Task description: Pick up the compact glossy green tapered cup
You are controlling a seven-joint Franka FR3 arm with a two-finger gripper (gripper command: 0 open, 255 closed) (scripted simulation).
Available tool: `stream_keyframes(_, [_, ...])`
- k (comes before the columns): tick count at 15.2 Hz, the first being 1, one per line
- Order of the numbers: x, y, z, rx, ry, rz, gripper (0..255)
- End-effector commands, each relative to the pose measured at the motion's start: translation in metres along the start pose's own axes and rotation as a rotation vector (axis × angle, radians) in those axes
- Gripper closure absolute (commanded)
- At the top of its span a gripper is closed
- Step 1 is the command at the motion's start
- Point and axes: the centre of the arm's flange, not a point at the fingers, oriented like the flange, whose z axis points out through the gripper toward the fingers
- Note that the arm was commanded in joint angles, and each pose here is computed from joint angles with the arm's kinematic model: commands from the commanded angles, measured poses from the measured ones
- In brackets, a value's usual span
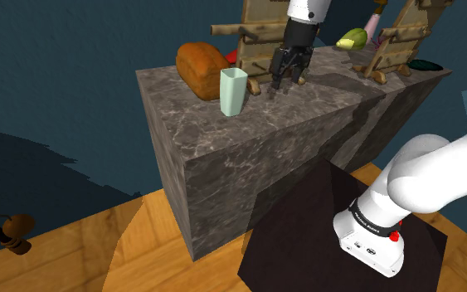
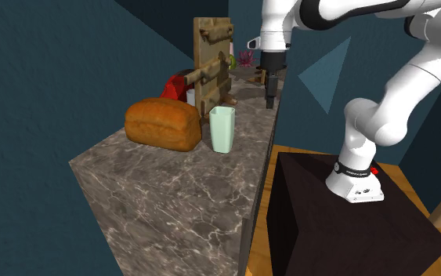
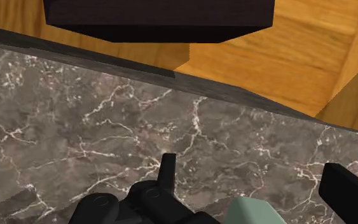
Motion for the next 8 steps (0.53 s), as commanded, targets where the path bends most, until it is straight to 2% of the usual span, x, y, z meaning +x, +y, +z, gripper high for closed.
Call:
stream_keyframes(1, [0.021,-0.017,-0.003,-0.011,-0.001,0.002,0])
stream_keyframes(8, [0.096,-0.078,-0.009,-0.052,-0.007,0.008,0])
